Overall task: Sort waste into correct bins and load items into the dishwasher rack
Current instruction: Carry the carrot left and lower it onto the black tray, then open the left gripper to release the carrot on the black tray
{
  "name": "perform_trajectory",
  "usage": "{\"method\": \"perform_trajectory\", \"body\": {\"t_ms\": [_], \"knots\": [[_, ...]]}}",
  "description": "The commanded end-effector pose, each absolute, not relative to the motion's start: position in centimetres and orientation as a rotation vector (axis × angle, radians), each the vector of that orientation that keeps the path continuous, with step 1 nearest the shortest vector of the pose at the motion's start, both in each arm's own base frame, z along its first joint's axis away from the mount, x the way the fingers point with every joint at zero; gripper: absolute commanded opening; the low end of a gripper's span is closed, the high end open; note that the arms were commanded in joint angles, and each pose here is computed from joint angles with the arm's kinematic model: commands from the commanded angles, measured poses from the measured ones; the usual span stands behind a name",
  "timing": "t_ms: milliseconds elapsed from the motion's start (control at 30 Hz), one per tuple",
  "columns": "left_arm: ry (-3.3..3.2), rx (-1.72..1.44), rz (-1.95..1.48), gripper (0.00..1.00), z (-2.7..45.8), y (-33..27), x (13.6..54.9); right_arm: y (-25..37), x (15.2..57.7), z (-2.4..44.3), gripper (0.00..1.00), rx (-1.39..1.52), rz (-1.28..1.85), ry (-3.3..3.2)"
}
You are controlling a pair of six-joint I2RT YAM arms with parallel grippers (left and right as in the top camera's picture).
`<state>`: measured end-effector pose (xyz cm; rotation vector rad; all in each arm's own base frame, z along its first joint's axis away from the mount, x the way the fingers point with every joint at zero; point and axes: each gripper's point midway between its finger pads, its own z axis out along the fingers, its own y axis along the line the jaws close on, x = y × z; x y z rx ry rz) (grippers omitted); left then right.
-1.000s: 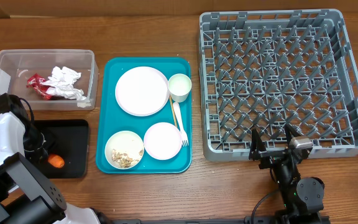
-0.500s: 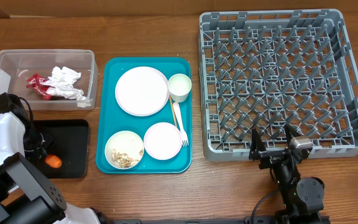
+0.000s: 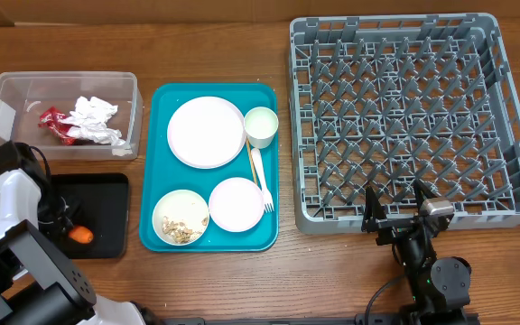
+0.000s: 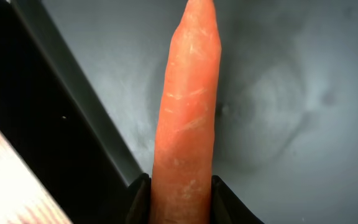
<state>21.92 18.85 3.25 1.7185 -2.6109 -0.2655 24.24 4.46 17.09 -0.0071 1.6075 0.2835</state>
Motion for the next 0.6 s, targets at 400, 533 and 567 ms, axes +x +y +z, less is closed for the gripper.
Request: {"method": "perform_trajectory", "body": {"t_ms": [400,533,567], "knots": [[-2.566,1.759,-0.415,0.33,3.4,20.1,20.5,4.5,24.2,16.9,1.00,-0.012,0.283,1.602],[-2.554,1.770,-0.415,0.31,3.3,20.2,20.3,4.5,24.2,16.9,1.00,-0.012,0.283,1.602],[-2.541,1.791,-0.414,0.31,3.3,20.3,20.2,4.5,24.2,16.9,1.00,-0.012,0.283,1.602]]}}
